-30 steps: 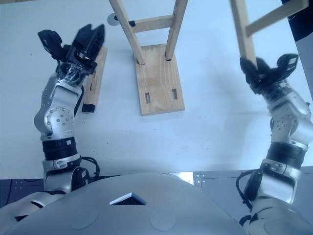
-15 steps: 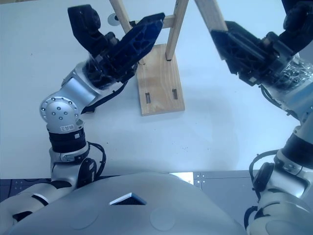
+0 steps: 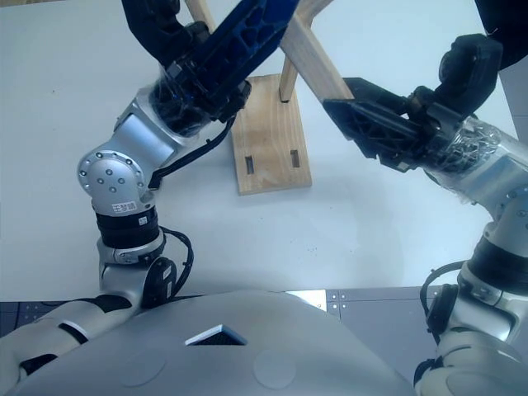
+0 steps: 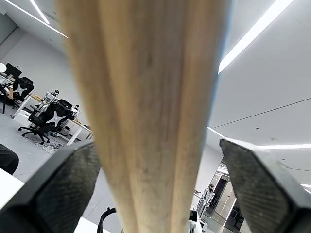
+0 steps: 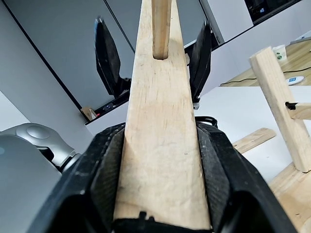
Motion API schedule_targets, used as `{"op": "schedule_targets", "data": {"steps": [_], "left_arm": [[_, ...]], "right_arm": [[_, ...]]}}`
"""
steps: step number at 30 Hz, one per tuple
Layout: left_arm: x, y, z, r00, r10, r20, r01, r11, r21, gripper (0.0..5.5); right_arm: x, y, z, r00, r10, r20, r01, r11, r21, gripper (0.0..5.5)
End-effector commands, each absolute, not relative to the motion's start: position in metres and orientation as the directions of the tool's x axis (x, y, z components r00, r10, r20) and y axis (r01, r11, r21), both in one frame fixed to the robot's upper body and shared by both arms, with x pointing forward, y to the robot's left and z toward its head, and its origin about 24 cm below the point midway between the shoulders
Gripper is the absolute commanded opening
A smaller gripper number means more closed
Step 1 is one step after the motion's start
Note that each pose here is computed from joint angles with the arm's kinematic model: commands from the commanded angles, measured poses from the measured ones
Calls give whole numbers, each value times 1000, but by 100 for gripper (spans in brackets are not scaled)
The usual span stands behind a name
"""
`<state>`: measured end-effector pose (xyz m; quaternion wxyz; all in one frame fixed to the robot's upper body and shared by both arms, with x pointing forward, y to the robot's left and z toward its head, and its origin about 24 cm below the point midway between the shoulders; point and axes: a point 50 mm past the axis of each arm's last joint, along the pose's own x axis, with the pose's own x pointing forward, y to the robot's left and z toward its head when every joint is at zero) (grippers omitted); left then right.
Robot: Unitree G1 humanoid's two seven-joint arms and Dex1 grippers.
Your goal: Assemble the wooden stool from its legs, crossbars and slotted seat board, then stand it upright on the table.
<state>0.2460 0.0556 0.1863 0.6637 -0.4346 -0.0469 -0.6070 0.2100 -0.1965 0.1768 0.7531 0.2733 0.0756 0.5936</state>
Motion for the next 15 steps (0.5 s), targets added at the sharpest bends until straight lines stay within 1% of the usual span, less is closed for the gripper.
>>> {"op": "schedule_targets", "data": {"steps": [1, 3, 12, 15], "left_arm": [[245, 54, 185, 248, -773, 584, 845, -123, -521, 373], [244, 56, 182, 246, -781, 575, 842, -122, -526, 331], [244, 58, 180, 237, -787, 569, 846, -121, -519, 209], [241, 59, 180, 222, -788, 574, 857, -123, -500, 203]], "right_arm": [[207, -193, 181, 261, 942, 213, -864, 129, 488, 203], [206, -192, 181, 261, 941, 214, -864, 128, 487, 203], [207, -192, 183, 265, 941, 210, -865, 135, 484, 203], [208, -191, 182, 286, 937, 201, -860, 159, 484, 203]]}}
